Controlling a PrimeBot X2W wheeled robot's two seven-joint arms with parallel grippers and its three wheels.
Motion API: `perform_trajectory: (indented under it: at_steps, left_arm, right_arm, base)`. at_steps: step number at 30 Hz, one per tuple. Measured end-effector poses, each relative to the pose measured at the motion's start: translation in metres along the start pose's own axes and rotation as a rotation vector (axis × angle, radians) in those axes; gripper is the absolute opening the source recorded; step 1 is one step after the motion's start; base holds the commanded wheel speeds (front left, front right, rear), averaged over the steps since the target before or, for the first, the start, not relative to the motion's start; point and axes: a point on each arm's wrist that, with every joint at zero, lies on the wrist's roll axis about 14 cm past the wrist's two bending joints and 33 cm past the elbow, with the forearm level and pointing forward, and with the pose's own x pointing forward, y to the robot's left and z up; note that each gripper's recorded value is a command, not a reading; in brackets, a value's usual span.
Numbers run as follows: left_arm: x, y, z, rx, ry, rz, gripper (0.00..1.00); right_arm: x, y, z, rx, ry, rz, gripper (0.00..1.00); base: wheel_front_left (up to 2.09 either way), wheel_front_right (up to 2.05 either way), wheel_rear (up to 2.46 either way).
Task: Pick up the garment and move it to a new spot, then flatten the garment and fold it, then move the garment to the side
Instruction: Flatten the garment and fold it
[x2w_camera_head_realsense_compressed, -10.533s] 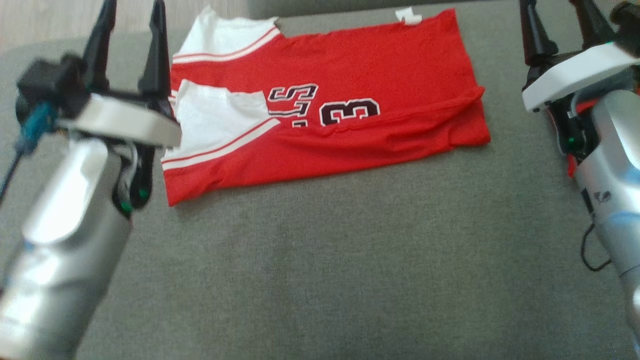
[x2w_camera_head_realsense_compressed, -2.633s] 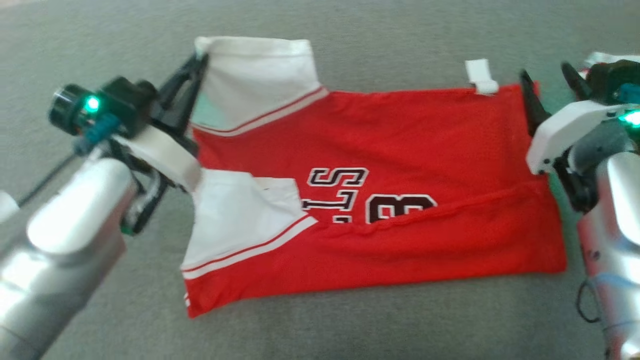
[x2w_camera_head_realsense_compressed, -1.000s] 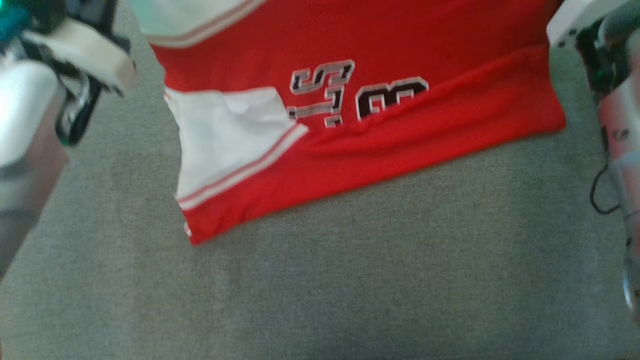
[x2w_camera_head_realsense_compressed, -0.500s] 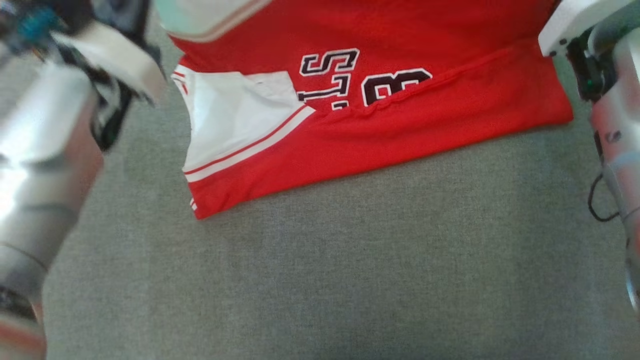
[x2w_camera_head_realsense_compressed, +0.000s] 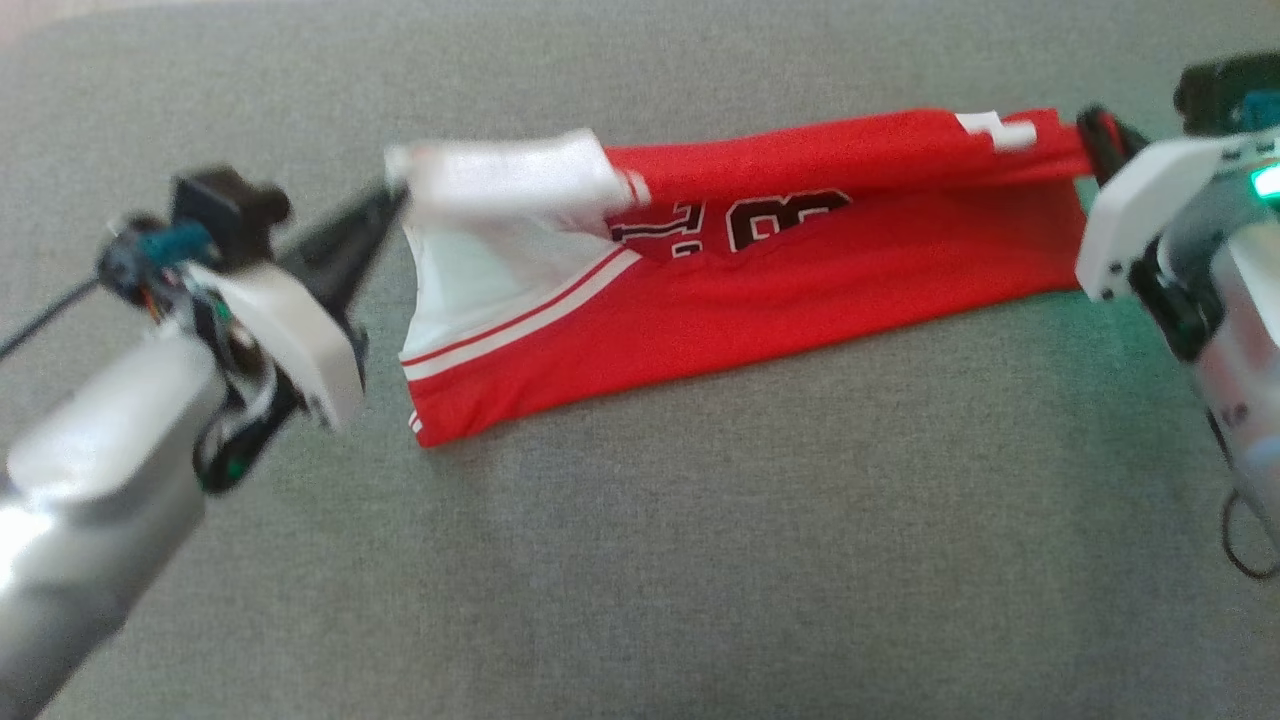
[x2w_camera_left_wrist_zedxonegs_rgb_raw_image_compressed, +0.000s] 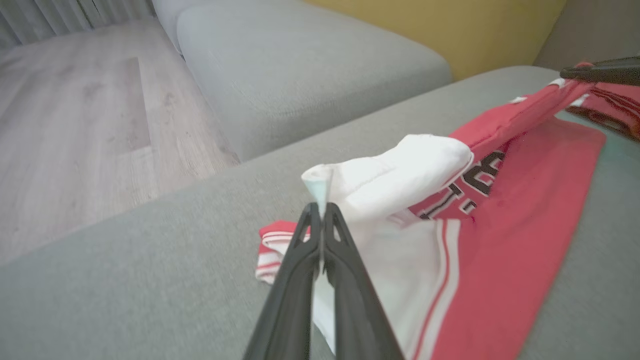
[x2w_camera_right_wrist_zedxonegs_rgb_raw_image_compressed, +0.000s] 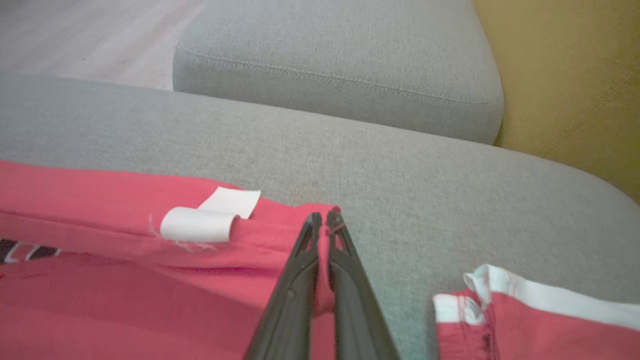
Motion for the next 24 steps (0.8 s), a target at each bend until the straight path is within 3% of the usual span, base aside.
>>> perform_trajectory:
  at_steps: [6,19,20,21,22,24]
  left_arm:
    - [-0.039,-0.058,-0.05,-0.053,0.236,-0.175,0.0]
    - [-0.048,-0.065,-0.062,-0.05,0.301,-0.203,0.0]
    - [-0.048,-0.065,-0.063,-0.048,0.303,-0.205,0.0]
    - [-0.047,-0.064,-0.064,-0.049,0.305,-0.2,0.27]
    - [-0.046,-0.064,-0.065,-0.047,0.303,-0.194,1.0]
    - [-0.044,-0.061,-0.067,-0.052,0.297,-0.172,1.0]
  right_arm:
    - [-0.022,-0.013,-0.032,-0.05,0.129,-0.002,0.0]
    - [-0.032,-0.016,-0.058,-0.069,0.243,0.022,0.0]
    - [-0.032,-0.017,-0.06,-0.06,0.249,0.022,0.42]
    - [-0.032,-0.017,-0.061,-0.055,0.251,0.021,1.0]
    - [-0.033,-0.018,-0.062,-0.048,0.254,0.019,1.0]
    - [-0.033,-0.018,-0.062,-0.027,0.25,0.017,1.0]
  base:
    - [0.0,0.0,0.0]
    - [0.0,0.0,0.0]
    - [0.0,0.0,0.0]
    - [0.0,0.0,0.0]
    - [0.0,0.0,0.0]
    - [0.0,0.0,0.0]
